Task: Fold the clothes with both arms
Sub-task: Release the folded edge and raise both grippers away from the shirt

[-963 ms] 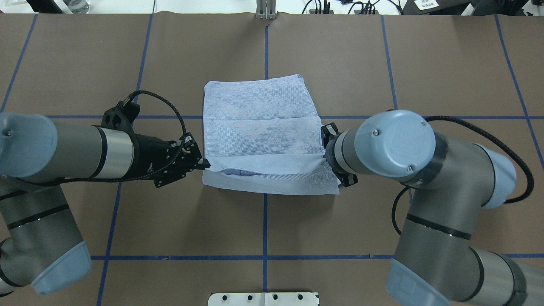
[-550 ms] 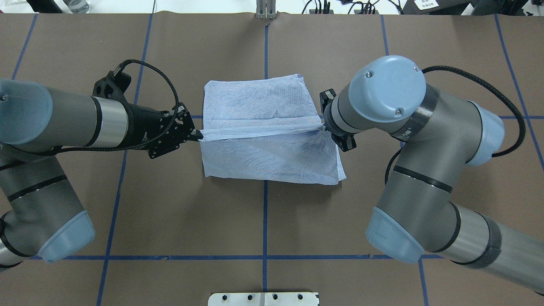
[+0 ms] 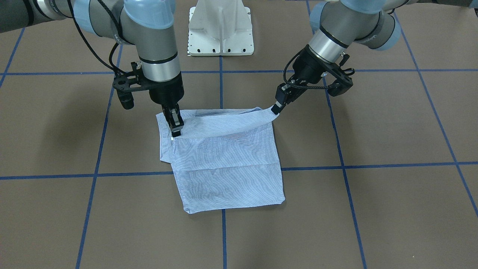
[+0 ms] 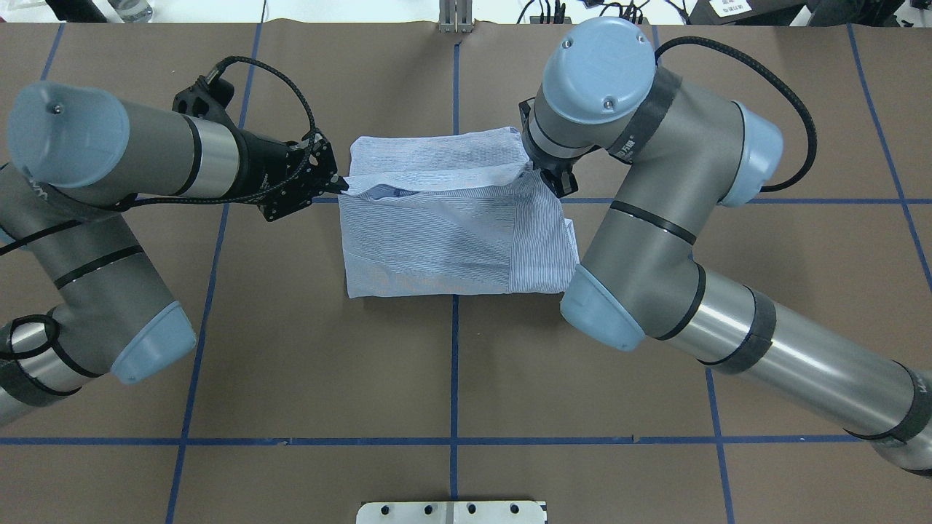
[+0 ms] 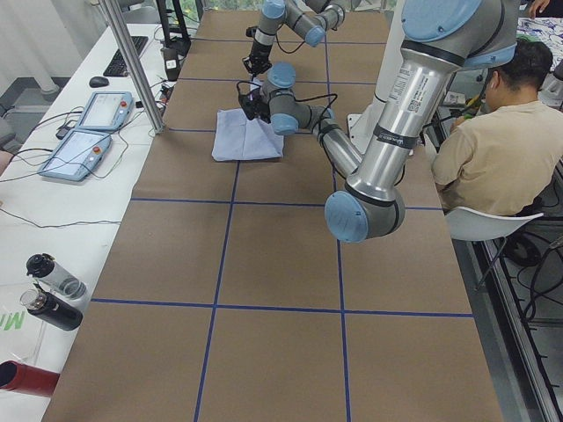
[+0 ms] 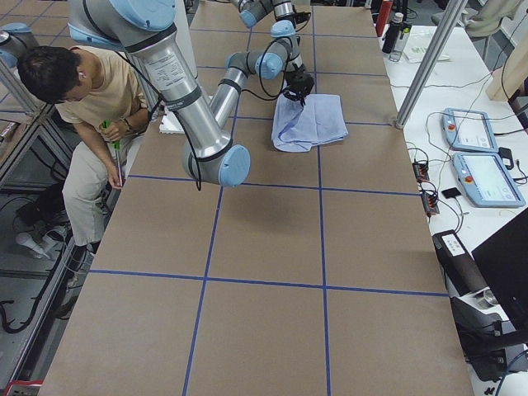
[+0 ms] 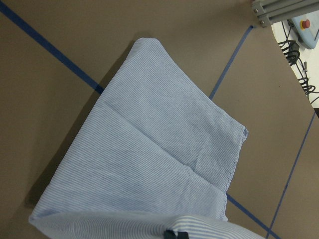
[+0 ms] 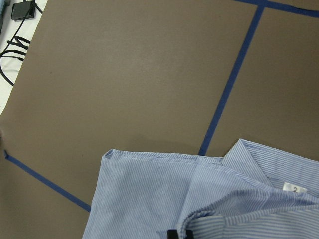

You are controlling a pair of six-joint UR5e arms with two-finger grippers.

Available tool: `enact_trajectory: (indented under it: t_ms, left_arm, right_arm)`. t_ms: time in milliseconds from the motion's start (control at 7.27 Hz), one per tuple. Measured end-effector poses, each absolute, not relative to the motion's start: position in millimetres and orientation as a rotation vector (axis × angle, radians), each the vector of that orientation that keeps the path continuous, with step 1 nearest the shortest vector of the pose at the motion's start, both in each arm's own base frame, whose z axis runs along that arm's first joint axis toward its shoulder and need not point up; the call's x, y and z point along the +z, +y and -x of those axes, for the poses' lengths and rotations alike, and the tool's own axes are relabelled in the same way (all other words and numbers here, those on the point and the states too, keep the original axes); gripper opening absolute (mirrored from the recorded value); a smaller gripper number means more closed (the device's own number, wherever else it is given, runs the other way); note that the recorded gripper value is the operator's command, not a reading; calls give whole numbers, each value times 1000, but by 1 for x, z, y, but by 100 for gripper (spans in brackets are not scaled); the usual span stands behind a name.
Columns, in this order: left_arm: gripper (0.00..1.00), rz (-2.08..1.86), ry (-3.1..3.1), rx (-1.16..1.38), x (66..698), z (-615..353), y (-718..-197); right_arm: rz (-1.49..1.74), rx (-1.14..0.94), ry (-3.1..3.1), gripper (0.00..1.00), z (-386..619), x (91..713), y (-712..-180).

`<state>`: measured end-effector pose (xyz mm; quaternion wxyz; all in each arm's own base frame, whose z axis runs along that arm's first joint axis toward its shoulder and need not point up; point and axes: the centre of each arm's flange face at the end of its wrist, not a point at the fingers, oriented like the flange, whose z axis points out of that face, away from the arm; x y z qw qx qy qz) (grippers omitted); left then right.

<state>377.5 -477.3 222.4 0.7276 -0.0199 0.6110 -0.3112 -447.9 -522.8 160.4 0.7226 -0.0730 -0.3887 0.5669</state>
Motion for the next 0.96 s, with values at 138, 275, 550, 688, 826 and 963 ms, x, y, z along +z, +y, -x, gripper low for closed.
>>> enact_trajectory:
  t_ms: [138,275,550,688,826,963]
  left_arm:
    - [0,20,1329,-687,226,-381,-495]
    - [0,0,1308,-685,230,-387,-513]
    - [0,-27,1286,-672,247,-401,-539]
    - [0,-36,1286,-670,257,-408,-551]
    - [0,-41,1287,-671,267,-416,-562]
    - [0,-44,1287,-673,278,-423,-571]
  right_arm:
    - [151,1240,-844,0,456,160,-540]
    - [142,1225,-845,0,466,163,-558]
    - [128,1199,-843,0,489,169,-597]
    - [121,1176,-835,0,496,170,-612]
    - [121,1155,-837,0,502,175,-625]
    - [121,1137,-845,0,506,181,-633]
